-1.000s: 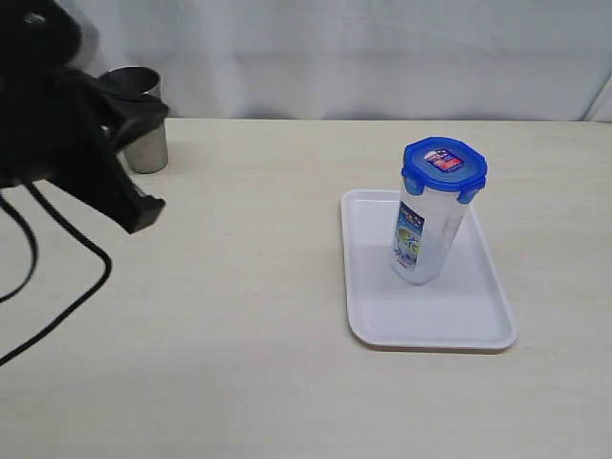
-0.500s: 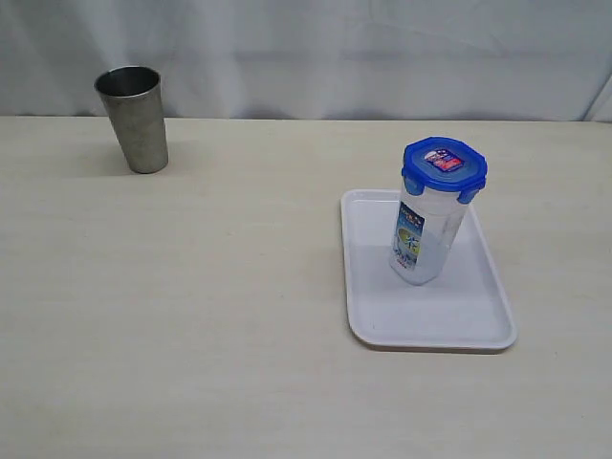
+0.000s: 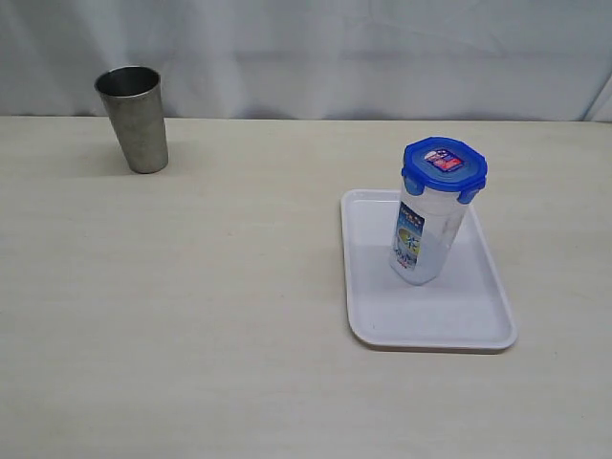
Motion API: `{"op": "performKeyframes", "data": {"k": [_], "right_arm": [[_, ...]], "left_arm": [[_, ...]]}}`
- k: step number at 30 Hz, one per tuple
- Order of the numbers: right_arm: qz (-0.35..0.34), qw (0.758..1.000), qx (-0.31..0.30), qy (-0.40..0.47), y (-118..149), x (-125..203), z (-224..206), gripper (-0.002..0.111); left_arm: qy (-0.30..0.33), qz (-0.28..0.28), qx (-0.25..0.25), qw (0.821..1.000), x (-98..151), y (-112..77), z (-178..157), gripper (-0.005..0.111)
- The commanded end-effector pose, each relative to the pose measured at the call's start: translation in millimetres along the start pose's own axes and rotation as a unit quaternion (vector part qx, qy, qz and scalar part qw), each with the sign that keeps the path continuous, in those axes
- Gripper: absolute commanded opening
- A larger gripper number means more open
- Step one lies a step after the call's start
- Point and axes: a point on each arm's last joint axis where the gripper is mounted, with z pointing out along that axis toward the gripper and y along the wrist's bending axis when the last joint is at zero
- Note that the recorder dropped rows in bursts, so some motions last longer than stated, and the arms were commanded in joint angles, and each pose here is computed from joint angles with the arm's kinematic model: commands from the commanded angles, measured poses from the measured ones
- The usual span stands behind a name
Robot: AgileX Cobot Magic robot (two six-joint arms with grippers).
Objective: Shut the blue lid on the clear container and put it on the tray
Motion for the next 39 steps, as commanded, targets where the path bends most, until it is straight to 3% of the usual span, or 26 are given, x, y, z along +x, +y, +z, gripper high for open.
{"op": "performKeyframes", "data": {"k": [1, 8, 12, 14, 21, 29, 33, 39], "right_arm": [[-0.003, 1.0, 0.002, 0.001, -0.3, 1.2, -0.4, 0.004], [-0.003, 1.0, 0.002, 0.001, -0.3, 1.2, -0.4, 0.004], [-0.003, 1.0, 0.002, 0.001, -0.3, 1.2, -0.4, 0.004], [-0.003, 1.0, 0.002, 0.001, -0.3, 1.2, -0.4, 0.004], [-0.003, 1.0, 0.002, 0.001, -0.3, 1.2, -0.4, 0.004], [-0.003, 1.0, 0.002, 0.001, -0.3, 1.2, -0.4, 0.004], [-0.003, 1.0, 0.002, 0.001, -0.3, 1.2, -0.4, 0.004], [-0.003, 1.0, 0.002, 0.0, -0.3, 1.2, -0.4, 0.004]], "left_arm": [[0.01, -0.036, 0.017, 0.999, 2.6, -3.2, 1.3, 0.0], [0.006, 0.016, 0.053, 0.998, 4.2, -10.0, 1.6, 0.0], [-0.08, 0.083, 0.067, 0.991, 12.0, -14.9, 2.7, 0.0], [-0.103, 0.08, 0.058, 0.99, 22.3, -13.0, 2.6, 0.0], [-0.128, 0.011, -0.057, 0.99, 71.4, 11.5, -18.2, 0.0], [-0.192, -0.01, -0.198, 0.961, 112.0, 18.2, -55.2, 0.0], [-0.216, -0.023, -0.235, 0.947, 133.7, 14.2, -60.7, 0.0], [-0.175, -0.035, -0.248, 0.952, 159.0, 15.3, -46.0, 0.0]]}}
